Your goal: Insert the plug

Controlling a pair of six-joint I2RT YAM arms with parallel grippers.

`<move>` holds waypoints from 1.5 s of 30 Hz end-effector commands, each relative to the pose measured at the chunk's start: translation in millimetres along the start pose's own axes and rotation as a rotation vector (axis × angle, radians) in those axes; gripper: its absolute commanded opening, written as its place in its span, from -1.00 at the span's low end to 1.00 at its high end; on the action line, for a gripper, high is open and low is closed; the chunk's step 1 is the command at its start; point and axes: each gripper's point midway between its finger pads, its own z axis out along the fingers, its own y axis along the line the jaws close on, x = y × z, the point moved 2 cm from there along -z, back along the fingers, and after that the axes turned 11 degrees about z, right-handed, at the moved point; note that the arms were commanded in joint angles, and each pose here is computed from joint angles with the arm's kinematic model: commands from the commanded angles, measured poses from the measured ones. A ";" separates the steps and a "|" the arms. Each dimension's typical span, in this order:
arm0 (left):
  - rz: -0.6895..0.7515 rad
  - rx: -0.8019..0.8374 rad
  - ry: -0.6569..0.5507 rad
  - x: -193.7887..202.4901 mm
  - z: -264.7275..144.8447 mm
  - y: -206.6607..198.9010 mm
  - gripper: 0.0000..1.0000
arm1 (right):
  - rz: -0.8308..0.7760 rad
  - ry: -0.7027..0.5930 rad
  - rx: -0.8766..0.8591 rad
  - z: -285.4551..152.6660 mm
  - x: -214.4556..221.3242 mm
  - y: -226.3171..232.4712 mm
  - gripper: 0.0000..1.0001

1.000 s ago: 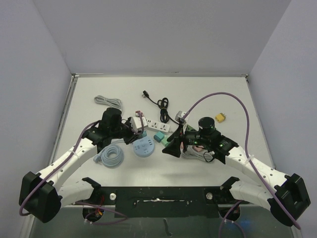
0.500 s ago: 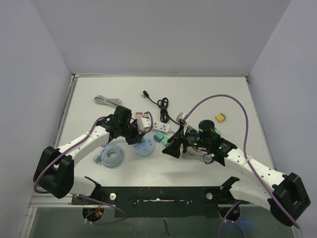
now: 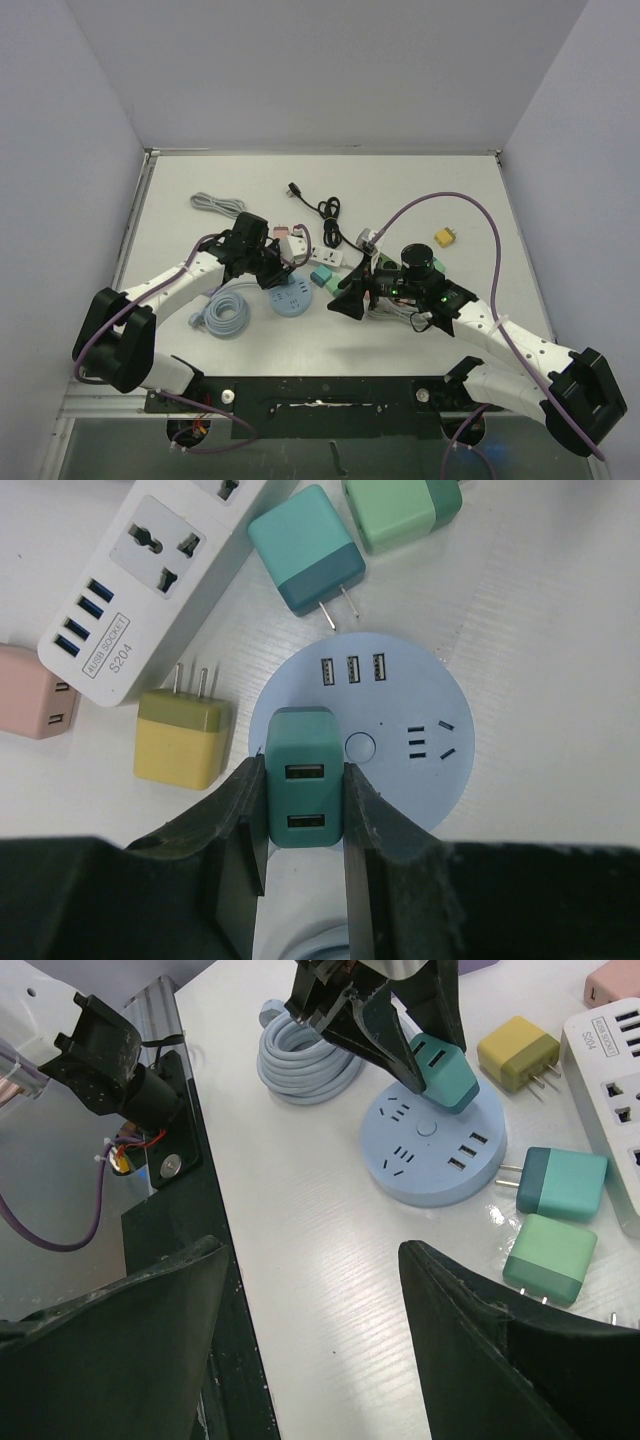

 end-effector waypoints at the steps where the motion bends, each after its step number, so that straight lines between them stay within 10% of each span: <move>1: 0.026 -0.034 0.010 0.1 0.8 10.1 -0.92 | -0.046 -0.066 -0.017 -0.7 -16.1 4.1 0.40; 45: -0.099 0.062 0.117 2.2 -4.2 1.6 -0.94 | -0.031 -0.071 0.007 -1.9 -11.9 -0.4 0.40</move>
